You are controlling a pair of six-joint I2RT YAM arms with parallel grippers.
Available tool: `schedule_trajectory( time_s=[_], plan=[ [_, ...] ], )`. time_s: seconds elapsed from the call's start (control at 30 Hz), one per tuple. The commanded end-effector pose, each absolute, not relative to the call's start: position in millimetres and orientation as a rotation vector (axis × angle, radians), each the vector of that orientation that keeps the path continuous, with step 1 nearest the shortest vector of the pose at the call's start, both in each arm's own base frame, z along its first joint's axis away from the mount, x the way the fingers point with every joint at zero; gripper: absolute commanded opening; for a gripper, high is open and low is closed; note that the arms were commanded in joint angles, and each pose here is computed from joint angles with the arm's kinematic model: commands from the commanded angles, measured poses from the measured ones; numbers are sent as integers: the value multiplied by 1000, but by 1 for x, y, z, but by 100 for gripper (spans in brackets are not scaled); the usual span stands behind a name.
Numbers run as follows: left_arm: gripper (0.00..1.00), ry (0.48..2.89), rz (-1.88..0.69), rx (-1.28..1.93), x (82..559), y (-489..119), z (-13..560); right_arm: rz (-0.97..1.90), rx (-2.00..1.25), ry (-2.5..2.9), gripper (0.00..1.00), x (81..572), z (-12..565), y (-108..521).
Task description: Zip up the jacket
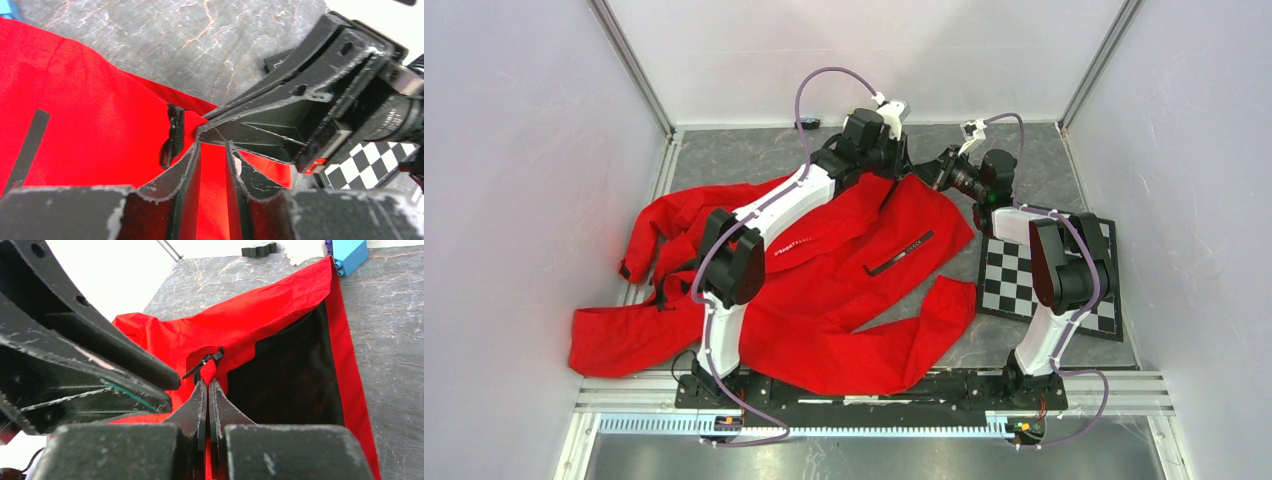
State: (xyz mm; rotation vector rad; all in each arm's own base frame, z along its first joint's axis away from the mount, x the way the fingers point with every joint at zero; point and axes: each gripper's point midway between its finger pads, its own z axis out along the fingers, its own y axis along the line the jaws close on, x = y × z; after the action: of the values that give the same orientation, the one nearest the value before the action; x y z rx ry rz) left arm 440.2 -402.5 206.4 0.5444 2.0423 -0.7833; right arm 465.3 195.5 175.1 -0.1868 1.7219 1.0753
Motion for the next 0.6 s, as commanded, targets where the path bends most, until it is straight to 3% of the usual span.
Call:
schedule_trajectory(
  time_s=[0.0,0.2,0.57],
  plan=[
    [32,1957,-708,565,459,-400,225,1059,-251,1595,0,467,219,198],
    [40,1952,-666,568,463,-396,225,1063,-247,1597,0,468,218,198],
    [39,2001,-592,606,467,-389,207,1069,-252,1594,0,467,220,200]
  ],
)
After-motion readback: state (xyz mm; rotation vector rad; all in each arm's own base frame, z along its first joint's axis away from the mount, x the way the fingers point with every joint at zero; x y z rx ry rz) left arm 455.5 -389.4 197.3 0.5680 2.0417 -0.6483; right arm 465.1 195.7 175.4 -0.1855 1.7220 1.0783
